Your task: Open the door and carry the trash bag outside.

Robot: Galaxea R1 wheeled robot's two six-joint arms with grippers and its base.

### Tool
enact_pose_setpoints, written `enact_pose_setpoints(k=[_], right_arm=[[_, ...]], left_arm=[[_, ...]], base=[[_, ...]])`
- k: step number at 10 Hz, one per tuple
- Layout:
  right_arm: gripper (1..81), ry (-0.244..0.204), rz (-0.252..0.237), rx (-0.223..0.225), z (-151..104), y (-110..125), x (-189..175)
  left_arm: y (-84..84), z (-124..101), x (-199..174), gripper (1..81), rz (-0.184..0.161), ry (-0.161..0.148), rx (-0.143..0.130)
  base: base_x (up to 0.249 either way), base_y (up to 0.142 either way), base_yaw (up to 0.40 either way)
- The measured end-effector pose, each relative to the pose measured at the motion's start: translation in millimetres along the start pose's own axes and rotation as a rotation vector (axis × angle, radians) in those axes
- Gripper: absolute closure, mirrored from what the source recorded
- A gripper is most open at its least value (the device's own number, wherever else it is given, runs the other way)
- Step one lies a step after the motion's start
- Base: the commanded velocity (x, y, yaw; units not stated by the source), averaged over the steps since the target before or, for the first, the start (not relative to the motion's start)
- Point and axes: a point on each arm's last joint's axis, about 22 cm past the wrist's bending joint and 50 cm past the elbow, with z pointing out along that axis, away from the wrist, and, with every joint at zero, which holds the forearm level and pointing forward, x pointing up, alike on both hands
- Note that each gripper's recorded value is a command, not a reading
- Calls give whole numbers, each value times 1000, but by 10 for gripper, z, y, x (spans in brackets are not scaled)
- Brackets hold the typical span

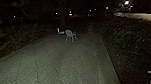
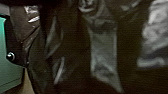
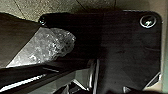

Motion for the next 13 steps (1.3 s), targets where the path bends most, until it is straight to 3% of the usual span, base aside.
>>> enact_pose_setpoints(k=[6, 11, 13], right_arm=[[10, 0, 0, -1, -2, 4, -8], [10, -2, 1, -1, -2, 5, -13], [10, -1, 0, -1, -2, 5, -10]], left_arm=[[3, 0, 8, 811, 0, 2, 0], [-65, -21, 12, 811, -3, -3, 3], [-98, -56, 49, 811, -5, -2, -14]], base=[[117, 0, 0], [0, 0, 0], [0, 0, 0]])
